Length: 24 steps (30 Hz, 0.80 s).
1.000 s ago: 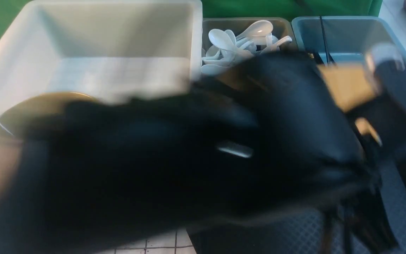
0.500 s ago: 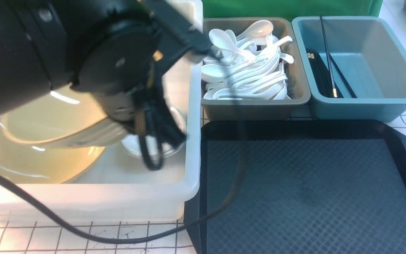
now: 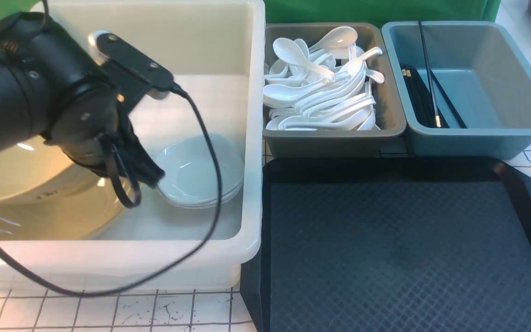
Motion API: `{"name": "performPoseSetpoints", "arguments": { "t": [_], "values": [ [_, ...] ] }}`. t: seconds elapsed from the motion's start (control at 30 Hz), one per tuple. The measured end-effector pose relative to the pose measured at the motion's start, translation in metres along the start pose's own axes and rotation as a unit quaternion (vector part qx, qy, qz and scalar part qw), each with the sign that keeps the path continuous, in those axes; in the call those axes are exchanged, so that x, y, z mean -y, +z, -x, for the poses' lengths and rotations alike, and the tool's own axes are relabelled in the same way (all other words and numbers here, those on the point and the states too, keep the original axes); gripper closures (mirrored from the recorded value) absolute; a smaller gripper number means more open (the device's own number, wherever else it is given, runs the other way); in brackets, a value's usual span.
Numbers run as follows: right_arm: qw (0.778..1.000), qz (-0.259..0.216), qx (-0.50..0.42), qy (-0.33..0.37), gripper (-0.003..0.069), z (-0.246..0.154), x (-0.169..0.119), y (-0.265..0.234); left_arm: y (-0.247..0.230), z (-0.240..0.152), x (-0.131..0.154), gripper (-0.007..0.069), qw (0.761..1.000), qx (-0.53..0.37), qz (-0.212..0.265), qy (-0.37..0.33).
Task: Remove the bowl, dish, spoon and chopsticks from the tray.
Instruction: Use the left arm to put the noodle bowl into the large storage box on the left
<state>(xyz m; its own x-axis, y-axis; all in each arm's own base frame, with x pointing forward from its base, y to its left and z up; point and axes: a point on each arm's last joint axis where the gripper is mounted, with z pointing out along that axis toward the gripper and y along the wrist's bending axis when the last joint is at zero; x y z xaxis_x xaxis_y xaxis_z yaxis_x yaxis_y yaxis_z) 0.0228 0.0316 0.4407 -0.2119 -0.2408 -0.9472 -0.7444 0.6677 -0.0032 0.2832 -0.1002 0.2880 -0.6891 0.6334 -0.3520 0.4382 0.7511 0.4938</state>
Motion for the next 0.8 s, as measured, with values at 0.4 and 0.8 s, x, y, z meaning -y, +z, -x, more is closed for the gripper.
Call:
{"name": "performPoseSetpoints", "arguments": {
  "t": [0.4,0.8],
  "values": [
    [0.998,0.030,0.048,0.007,0.0613,0.009,-0.005,-0.001,0.043,0.004,0.011,0.0609,0.999,-0.041,-0.007,0.035],
    [0.999,0.039,0.026,-0.005,0.0613,0.005,-0.007,0.000,0.051,0.003,0.020,0.0578,0.998,-0.054,-0.034,0.017]
  ]
}}
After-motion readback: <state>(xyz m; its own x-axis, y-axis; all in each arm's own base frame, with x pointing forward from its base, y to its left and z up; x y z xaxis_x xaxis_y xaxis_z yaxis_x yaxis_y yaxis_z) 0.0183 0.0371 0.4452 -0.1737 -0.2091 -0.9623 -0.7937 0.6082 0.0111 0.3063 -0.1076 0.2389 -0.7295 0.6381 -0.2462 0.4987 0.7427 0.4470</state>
